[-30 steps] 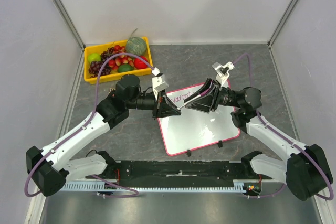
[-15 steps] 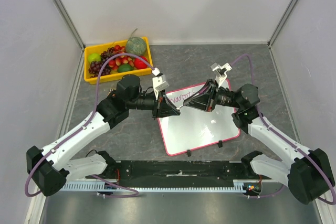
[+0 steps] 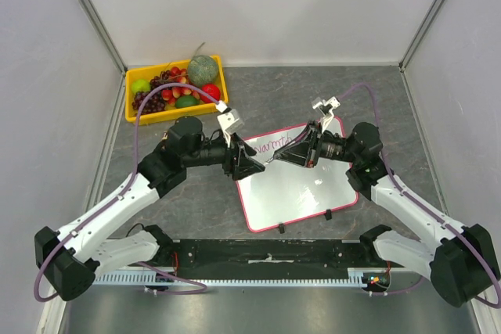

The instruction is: Write a sentence on the whiteboard

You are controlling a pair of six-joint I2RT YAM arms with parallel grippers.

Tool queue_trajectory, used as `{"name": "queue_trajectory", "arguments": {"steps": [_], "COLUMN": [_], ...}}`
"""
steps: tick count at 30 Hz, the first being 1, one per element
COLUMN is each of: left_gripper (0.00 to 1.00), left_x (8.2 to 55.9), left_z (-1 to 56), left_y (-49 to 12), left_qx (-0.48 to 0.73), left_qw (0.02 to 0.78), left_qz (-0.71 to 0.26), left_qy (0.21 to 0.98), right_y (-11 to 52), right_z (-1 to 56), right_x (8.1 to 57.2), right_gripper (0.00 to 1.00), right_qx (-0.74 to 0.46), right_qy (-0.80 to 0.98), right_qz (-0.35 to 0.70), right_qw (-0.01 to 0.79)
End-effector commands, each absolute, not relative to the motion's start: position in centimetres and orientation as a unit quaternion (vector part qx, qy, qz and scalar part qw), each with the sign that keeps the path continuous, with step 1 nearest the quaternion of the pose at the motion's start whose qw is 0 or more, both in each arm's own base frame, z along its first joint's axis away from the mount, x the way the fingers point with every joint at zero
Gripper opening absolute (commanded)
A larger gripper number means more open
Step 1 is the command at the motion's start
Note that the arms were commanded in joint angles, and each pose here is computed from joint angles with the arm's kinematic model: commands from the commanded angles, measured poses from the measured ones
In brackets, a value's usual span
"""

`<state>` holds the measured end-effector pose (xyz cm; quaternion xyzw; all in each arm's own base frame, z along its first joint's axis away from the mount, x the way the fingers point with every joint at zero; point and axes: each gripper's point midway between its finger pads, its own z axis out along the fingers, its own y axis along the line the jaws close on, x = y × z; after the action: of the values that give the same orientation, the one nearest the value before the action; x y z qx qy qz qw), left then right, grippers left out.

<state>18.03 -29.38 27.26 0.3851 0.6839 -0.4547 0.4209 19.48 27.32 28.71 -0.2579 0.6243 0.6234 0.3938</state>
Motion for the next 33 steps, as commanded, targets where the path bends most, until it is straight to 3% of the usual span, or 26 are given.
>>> {"name": "queue_trajectory", "arguments": {"steps": [1,11,18,33], "left_gripper": [0.68,0.73,0.73,0.69], "left_x": [20.6,23.2,22.8,22.9], "left_z": [26.2,21.0,19.0,16.0], "left_y": [-26.7,-20.9,-22.0,-24.1], "left_qx": [0.293,0.130,0.133,0.181], "left_qw": [0.449,0.415,0.392,0.361], "left_qz": [-0.423,-0.427,-0.504,-0.561], "left_qy": [0.731,0.793,0.758,0.722], "right_y": [26.9,25.8,24.9,24.5], "right_z": [29.1,27.9,28.2,26.7], "right_x": [20.7,22.4,22.4,22.4], "right_gripper": [0.00,0.00,0.00,0.00], "right_qx": [-0.258,-0.233,-0.227,-0.219], "right_qy": [0.633,0.660,0.661,0.678], "right_qz": [0.586,0.529,0.510,0.449], "right_qw": [0.435,0.479,0.502,0.540]}}
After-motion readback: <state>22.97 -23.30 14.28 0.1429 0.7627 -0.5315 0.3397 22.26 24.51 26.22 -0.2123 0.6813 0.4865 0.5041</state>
